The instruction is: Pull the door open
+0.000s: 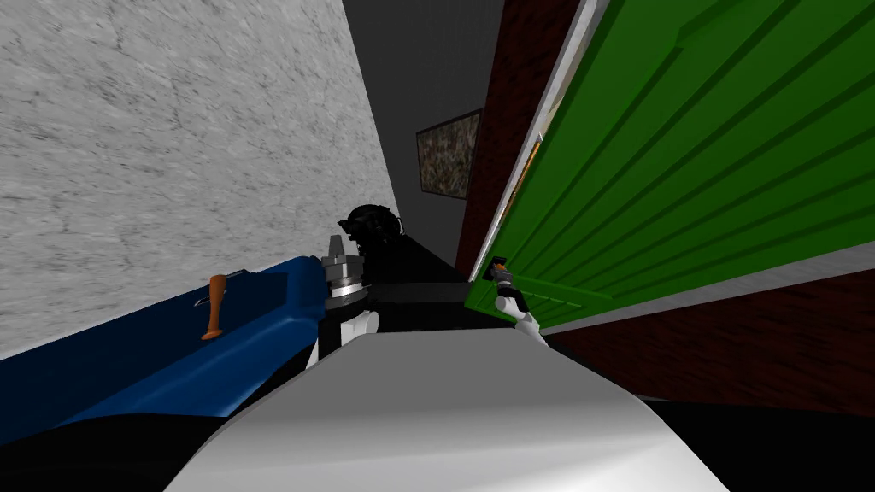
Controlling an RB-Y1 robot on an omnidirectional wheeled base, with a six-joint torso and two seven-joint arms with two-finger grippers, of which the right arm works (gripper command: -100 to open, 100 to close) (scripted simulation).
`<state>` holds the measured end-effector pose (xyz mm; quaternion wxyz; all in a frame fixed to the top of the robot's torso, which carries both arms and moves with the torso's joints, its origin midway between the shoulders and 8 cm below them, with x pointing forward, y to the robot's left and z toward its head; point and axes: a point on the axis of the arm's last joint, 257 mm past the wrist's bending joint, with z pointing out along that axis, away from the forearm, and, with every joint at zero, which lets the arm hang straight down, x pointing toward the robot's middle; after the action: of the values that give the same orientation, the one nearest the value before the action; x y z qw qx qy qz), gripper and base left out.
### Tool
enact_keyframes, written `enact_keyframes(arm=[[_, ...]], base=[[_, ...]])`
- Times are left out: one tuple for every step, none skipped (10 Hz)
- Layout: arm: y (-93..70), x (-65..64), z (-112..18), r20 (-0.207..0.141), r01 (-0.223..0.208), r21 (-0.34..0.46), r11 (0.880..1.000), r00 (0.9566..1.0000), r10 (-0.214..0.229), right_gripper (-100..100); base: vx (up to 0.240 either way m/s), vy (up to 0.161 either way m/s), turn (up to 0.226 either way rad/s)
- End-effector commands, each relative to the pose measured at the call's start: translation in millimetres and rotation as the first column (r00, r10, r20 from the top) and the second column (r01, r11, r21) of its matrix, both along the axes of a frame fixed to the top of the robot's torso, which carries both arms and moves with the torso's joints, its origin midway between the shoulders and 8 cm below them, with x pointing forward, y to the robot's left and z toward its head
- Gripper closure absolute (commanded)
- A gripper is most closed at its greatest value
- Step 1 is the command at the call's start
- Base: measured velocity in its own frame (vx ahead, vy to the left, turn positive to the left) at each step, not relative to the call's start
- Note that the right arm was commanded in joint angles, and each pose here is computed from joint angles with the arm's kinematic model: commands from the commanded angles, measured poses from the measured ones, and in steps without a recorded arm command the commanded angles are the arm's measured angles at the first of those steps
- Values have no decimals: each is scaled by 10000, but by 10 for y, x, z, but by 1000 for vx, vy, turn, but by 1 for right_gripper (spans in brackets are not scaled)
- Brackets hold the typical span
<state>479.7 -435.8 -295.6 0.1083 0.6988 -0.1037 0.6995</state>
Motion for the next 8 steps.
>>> enact_keyframes(arm=[[50,-20,-8,-8,-190,31,9998,9998,190,100],[69,-27,-6,-3,-283,34,9996,9996,283,100],[87,-34,-5,0,-373,39,9993,9993,373,100],[105,-41,-5,2,-457,45,9989,9990,457,100],[121,-47,-4,2,-533,51,9986,9986,533,100],[140,-56,-5,2,-624,59,9980,9981,624,100],[153,-61,-5,0,-686,66,9976,9976,686,100],[142,-61,-19,-26,-639,59,9979,9979,639,100]], base=[[-237,-38,141],[-208,-48,118],[-190,-50,132],[-198,-54,114],[-216,-39,111],[-215,-53,107],[-185,-62,103],[-77,-22,37]])
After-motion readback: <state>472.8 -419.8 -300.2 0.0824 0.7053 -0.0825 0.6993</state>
